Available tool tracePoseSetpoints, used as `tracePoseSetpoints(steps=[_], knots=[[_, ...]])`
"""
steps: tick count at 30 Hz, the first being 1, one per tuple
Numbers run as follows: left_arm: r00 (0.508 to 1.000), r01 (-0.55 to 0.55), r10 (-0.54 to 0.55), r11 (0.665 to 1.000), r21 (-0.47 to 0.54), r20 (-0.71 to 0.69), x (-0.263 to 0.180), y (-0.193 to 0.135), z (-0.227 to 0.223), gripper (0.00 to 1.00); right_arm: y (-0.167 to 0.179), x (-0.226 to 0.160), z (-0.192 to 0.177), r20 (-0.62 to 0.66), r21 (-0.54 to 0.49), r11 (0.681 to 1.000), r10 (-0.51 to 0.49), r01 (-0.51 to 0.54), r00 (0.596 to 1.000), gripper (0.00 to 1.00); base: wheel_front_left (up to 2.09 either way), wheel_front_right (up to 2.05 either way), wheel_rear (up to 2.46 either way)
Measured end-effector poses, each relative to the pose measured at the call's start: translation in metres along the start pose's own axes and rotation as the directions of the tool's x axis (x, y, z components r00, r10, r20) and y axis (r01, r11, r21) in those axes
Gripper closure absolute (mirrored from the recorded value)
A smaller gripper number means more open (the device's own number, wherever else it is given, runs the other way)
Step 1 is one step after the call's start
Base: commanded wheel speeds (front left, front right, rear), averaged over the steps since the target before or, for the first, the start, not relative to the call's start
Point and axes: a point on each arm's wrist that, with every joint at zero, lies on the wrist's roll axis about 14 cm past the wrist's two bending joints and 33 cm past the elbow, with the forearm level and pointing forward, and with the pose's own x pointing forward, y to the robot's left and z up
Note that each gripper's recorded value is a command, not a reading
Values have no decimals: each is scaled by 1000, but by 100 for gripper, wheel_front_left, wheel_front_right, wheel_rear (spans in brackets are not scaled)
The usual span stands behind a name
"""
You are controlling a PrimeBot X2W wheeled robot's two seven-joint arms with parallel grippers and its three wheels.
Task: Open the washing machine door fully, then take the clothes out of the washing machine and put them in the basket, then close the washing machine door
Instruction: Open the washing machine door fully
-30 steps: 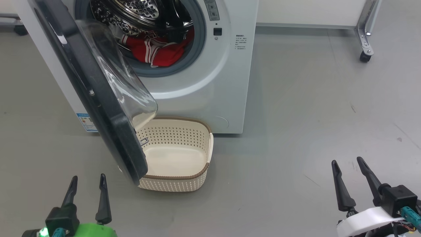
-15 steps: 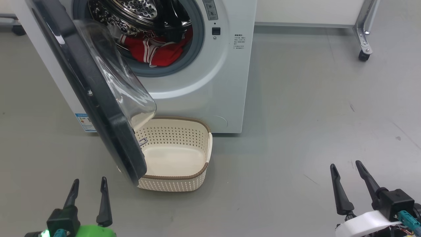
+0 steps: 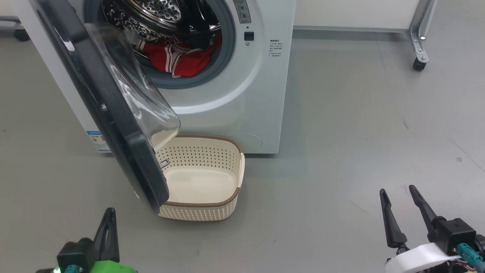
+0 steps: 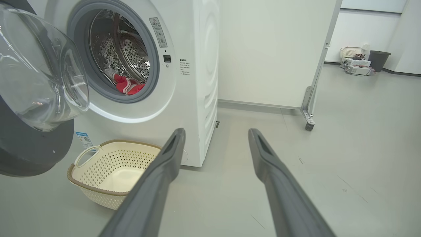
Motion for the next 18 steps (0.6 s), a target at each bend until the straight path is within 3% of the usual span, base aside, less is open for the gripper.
tracePoseSetpoints(steps=[10,18], knots=[[999,-9,10,999,-48,38,3,3,12,100,0,1,0,3,-12,1000,7,-7,1000,0,0,0,0],[984,0,10,998,-56,179,19,2,59,100,0,3,-1,0,-14,1000,4,-4,1000,0,0,0,0]])
